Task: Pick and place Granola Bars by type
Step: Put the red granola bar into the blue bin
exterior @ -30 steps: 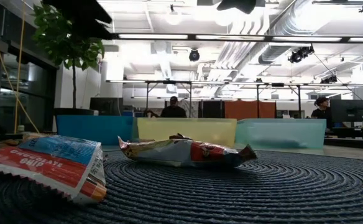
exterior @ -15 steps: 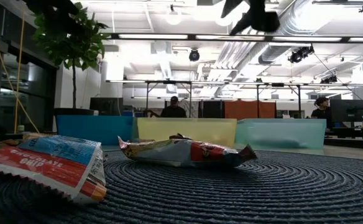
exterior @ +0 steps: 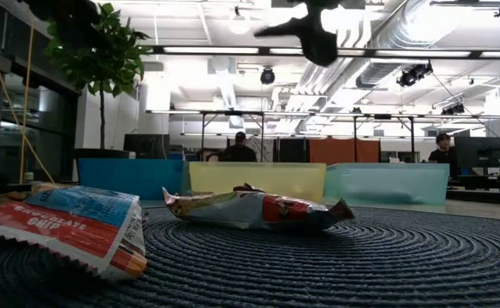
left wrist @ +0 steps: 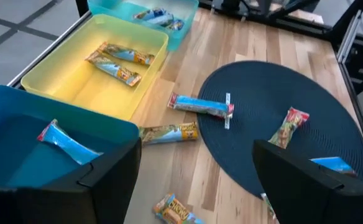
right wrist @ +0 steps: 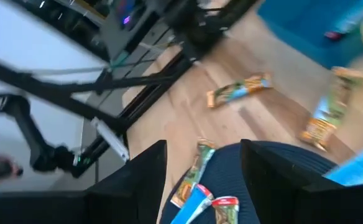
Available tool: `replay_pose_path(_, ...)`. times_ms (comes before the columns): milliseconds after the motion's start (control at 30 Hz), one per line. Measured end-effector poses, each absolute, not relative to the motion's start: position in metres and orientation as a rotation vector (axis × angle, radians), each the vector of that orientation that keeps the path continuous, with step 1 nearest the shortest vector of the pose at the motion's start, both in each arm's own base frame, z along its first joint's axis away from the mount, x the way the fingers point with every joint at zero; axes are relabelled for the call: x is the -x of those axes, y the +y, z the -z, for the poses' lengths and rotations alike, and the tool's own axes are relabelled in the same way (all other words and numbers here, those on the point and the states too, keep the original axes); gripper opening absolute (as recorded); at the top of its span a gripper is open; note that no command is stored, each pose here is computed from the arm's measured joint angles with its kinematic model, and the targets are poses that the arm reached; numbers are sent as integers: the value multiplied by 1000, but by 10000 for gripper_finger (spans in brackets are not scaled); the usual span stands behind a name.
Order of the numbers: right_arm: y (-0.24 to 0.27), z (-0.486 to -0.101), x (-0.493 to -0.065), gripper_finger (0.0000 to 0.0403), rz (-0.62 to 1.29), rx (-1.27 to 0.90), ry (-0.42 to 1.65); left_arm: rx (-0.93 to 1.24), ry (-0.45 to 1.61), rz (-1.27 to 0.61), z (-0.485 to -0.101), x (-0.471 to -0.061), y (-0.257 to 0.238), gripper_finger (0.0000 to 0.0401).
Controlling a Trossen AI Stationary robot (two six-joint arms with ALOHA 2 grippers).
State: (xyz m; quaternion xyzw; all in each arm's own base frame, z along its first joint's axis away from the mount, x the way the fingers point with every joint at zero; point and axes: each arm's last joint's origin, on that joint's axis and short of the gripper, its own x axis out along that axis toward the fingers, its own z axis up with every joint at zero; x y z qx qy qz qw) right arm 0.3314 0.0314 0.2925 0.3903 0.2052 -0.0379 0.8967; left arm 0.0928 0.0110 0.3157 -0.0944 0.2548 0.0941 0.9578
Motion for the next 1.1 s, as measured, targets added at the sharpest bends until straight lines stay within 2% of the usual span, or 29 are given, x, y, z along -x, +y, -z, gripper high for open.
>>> replay_pose_path(200,59,-308,-354,189,16,-656,487,191,537,-188,-314,-92,11,303)
replay_pose_path(467,96,-299,-383,189,90,-514,846,186,583,-184,-310,-89,10,303)
replay_pose_path(800,136,-251,-400,189,78,-567,1173,157,593,-174,-310,-89,10,303)
replay_pose_path(1100,152,-223,-387,189,98,-537,1247,176,559,-178,-313,-91,11,303)
